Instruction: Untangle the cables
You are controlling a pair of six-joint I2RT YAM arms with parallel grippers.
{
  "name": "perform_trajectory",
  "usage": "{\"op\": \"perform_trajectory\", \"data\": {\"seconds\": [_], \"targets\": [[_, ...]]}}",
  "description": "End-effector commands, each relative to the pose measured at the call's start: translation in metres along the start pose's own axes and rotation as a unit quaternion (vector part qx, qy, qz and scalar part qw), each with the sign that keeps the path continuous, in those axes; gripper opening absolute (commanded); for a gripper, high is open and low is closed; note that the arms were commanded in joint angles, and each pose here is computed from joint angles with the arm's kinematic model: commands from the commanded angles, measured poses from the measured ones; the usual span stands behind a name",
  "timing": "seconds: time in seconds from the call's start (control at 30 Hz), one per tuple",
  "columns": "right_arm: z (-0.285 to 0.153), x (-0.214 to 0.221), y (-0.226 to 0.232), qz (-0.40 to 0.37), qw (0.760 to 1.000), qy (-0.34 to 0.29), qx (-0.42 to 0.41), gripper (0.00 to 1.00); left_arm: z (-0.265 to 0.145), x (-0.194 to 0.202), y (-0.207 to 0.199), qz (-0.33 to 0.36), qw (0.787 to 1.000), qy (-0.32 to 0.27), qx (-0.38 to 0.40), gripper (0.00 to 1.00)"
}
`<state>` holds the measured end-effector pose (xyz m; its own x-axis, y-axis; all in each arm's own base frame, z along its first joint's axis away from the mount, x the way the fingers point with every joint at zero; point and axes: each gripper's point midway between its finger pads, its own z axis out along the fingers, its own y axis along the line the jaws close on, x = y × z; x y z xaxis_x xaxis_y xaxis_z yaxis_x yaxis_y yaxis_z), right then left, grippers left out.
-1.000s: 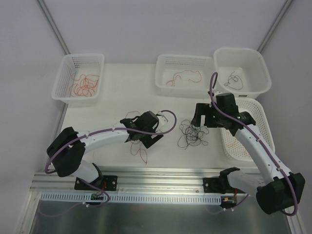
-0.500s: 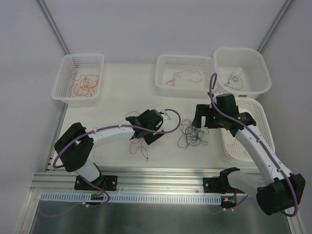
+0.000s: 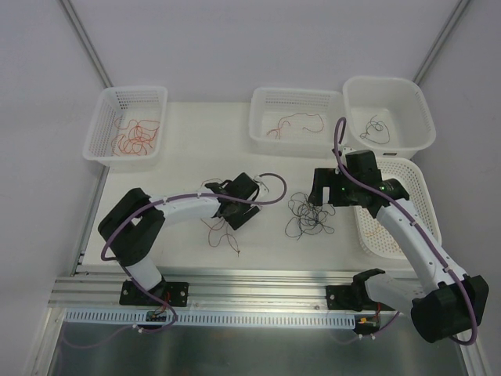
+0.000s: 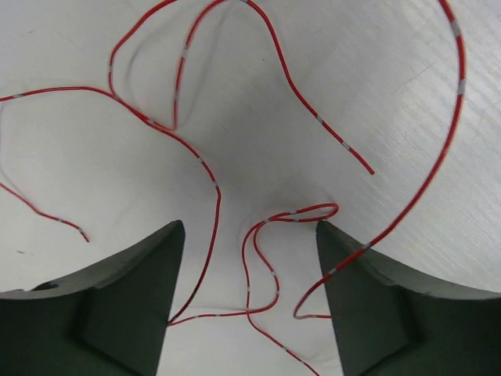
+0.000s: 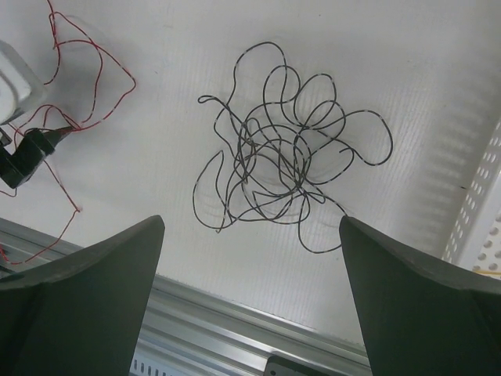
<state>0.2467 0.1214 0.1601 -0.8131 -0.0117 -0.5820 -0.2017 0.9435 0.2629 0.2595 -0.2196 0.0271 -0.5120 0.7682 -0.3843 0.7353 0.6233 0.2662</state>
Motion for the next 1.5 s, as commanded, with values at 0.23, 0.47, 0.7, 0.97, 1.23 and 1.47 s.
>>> {"op": "perform_trajectory", "data": {"seconds": [0.23, 0.47, 0.7, 0.97, 1.23, 1.47], "targets": [[-0.006, -0.004, -0.005, -0.013, 1.000, -0.002, 0.016, 0.99, -0.017, -0.019, -0.003, -0.036, 0.998, -0.023, 0.049, 0.00], [-0.020, -0.008, -0.008, -0.018, 0.999, -0.021, 0.029, 0.99, -0.079, -0.089, 0.055, -0.107, 0.984, -0.144, 0.019, 0.00], [-0.045, -0.008, -0.009, -0.006, 0.998, -0.059, 0.035, 0.99, -0.167, -0.172, 0.112, -0.129, 0.950, -0.284, -0.026, 0.00], [-0.072, -0.006, -0.004, -0.001, 0.995, -0.103, 0.019, 0.99, -0.259, -0.271, 0.174, -0.117, 0.899, -0.413, -0.090, 0.00], [-0.090, 0.000, -0.002, 0.001, 0.992, -0.128, 0.010, 0.99, -0.270, -0.345, 0.194, -0.117, 0.862, -0.485, -0.092, 0.00], [-0.097, 0.010, 0.001, 0.003, 0.991, -0.132, -0.003, 0.99, -0.242, -0.382, 0.206, -0.135, 0.830, -0.534, -0.091, 0.00]]}}
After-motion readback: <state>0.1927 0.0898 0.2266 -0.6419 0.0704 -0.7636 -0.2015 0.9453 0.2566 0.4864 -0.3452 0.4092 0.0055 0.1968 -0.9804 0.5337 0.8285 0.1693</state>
